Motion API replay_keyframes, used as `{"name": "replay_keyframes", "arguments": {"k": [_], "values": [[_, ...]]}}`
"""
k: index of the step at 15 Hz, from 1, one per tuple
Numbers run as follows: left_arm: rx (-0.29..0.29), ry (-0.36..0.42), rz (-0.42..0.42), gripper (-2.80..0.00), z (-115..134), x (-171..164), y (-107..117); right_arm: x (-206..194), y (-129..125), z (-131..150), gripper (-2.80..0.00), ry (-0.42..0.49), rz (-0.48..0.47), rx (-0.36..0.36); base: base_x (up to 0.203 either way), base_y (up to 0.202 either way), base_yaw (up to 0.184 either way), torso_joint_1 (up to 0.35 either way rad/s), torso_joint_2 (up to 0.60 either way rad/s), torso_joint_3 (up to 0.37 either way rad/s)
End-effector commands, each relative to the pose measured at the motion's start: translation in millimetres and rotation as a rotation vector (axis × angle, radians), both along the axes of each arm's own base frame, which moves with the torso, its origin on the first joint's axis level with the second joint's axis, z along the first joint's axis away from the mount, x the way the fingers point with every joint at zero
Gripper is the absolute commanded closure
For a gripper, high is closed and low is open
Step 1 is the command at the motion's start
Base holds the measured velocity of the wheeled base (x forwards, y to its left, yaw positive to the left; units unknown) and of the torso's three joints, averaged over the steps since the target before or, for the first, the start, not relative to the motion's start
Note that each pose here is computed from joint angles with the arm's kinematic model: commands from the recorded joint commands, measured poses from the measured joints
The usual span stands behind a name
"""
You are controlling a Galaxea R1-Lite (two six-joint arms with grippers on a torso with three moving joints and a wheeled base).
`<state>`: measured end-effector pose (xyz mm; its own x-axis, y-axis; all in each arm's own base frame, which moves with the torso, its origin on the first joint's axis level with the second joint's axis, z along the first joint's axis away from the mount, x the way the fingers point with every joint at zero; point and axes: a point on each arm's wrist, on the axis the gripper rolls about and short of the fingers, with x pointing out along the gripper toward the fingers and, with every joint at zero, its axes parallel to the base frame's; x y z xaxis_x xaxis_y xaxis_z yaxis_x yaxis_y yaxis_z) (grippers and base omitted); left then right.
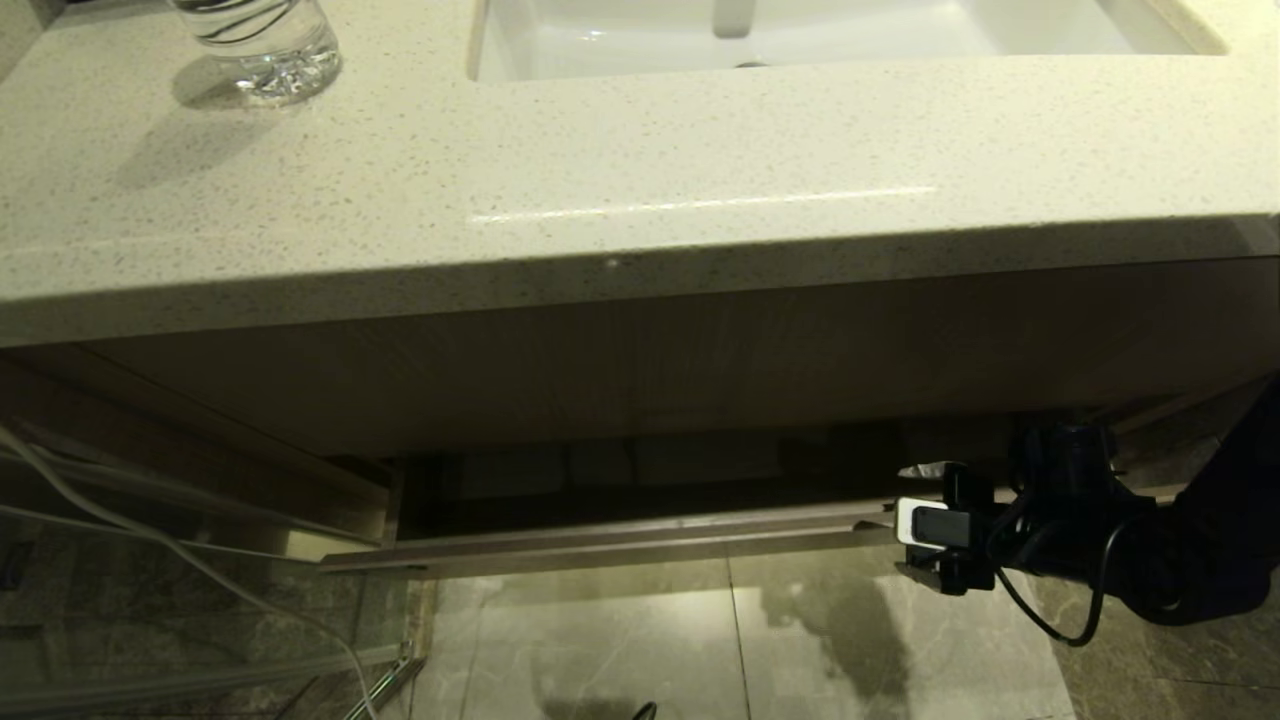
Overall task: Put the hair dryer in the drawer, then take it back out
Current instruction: Pull open the drawer
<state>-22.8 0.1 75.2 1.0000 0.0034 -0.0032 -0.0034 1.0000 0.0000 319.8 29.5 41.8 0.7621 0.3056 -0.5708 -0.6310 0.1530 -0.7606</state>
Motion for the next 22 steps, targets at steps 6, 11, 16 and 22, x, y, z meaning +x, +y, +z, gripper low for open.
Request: {"name": "replay_keyframes", "arguments": {"k": [6, 11, 16, 22], "values": [[0.0, 0.0, 0.001, 0.0, 0.0, 0.0, 0.0, -16.3, 4.5, 10.1, -2.8, 0.04, -0.029, -0.054, 0.0, 0.0, 0.0, 0.0, 0.0, 0.0], [0.0, 0.0, 0.001, 0.0, 0.0, 0.0, 0.0, -15.2, 3.2, 9.4, -2.8, 0.053, -0.067, -0.074, 0.0, 0.0, 0.0, 0.0, 0.0, 0.0], [0.0, 0.0, 0.001, 0.0, 0.0, 0.0, 0.0, -18.1, 2.9, 11.7, -2.8, 0.056, -0.068, -0.074, 0.0, 0.0, 0.0, 0.0, 0.0, 0.0], [0.0, 0.0, 0.0, 0.0, 0.0, 0.0, 0.0, -28.1, 1.9, 23.7, -2.8, 0.061, -0.062, -0.073, 0.0, 0.0, 0.0, 0.0, 0.0, 0.0]]}}
